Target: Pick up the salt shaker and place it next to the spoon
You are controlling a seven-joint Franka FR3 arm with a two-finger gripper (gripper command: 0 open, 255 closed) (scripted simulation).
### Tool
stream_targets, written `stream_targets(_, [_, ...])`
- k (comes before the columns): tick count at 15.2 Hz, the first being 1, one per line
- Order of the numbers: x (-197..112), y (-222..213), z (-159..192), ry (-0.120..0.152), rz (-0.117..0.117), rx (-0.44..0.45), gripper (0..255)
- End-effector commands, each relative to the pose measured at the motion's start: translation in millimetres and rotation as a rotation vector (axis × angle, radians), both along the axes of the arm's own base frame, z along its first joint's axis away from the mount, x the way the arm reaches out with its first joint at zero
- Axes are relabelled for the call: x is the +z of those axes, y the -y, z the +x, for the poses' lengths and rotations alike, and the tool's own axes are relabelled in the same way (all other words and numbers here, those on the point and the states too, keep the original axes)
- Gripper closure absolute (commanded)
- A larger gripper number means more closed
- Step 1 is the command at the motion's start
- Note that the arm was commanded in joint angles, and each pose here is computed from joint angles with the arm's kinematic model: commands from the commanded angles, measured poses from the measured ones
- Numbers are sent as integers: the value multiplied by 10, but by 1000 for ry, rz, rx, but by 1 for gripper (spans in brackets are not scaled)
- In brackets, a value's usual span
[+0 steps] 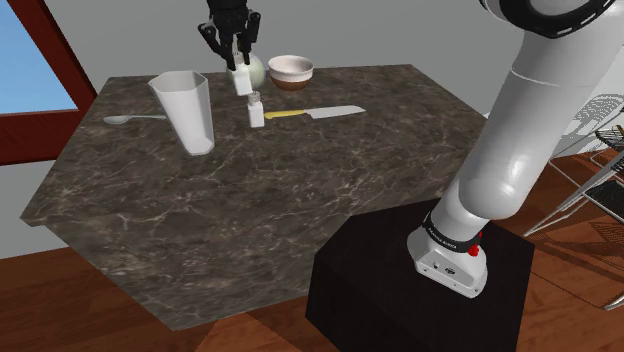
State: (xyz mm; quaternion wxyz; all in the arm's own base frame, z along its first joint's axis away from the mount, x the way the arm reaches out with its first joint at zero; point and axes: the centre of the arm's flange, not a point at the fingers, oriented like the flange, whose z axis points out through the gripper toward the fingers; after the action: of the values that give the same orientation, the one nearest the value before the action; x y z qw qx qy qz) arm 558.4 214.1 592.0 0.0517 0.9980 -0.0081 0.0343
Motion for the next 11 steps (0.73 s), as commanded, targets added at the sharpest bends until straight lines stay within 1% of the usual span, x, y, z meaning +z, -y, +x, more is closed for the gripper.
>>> stream_targets(1, [-51, -171, 210, 0, 0, -2, 255])
stream_targets(5, [-127, -537, 643, 0, 0, -2, 255])
stream_targets(11, [-444, -538, 644, 0, 0, -2, 255])
